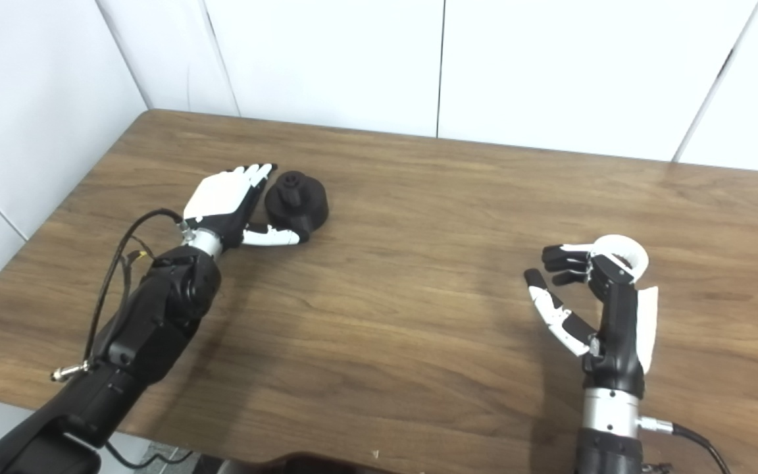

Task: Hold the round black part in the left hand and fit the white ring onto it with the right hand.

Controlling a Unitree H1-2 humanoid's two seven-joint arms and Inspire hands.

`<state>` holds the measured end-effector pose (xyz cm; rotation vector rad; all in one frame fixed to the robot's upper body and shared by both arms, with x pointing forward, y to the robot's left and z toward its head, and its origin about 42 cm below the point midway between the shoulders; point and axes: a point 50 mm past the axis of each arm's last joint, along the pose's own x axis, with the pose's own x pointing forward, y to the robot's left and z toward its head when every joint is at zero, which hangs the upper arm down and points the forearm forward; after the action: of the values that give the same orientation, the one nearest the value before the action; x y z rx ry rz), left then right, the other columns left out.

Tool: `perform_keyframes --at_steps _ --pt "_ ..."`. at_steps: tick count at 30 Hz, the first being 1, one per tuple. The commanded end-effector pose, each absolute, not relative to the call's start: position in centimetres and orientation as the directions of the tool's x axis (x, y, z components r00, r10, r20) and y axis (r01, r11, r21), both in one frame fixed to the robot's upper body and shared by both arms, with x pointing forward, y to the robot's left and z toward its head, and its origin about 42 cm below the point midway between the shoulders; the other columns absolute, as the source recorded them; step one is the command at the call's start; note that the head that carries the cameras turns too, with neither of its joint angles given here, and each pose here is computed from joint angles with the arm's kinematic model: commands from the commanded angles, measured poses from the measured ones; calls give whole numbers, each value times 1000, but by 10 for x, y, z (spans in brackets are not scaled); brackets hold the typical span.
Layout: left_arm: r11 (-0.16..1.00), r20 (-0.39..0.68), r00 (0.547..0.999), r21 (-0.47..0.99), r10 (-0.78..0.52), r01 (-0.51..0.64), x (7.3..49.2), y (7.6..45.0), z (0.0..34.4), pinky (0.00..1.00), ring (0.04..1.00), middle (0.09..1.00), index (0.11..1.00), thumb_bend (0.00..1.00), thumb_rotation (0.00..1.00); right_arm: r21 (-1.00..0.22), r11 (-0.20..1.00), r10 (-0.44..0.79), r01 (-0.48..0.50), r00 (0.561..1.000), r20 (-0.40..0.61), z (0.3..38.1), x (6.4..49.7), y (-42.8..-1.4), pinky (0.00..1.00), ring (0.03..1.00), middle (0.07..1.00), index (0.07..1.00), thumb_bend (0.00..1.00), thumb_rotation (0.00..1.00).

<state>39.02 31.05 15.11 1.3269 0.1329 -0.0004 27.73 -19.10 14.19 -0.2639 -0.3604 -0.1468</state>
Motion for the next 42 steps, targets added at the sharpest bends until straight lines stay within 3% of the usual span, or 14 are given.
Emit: perform_keyframes --at_steps 1,10,15,20,33,42 --pt "231 5 998 973 69 -21 407 313 179 1000 1000 1000 961 1000 670 -239 952 -99 189 934 344 133 269 -196 460 549 593 495 496 139" --pt "254 52 994 964 91 -73 411 312 179 1000 1000 1000 887 1000 620 -232 954 -105 193 933 344 135 269 -196 454 542 590 495 496 139" --pt "297 91 990 947 105 -119 412 311 180 1000 1000 1000 737 941 425 -238 952 -105 195 932 346 135 268 -197 445 539 590 494 496 139" --pt "317 110 989 939 100 -137 412 312 180 1000 1000 1000 635 914 347 -240 951 -107 197 934 341 136 268 -197 449 542 592 495 496 139" --pt "335 143 985 927 96 -168 410 314 180 1000 1000 1000 589 891 306 -245 950 -103 196 932 347 137 268 -198 448 539 587 494 496 139" --pt "358 130 990 923 51 -139 407 306 179 1000 1000 1000 603 924 349 -246 948 -108 201 933 343 139 267 -199 448 540 592 495 496 141"
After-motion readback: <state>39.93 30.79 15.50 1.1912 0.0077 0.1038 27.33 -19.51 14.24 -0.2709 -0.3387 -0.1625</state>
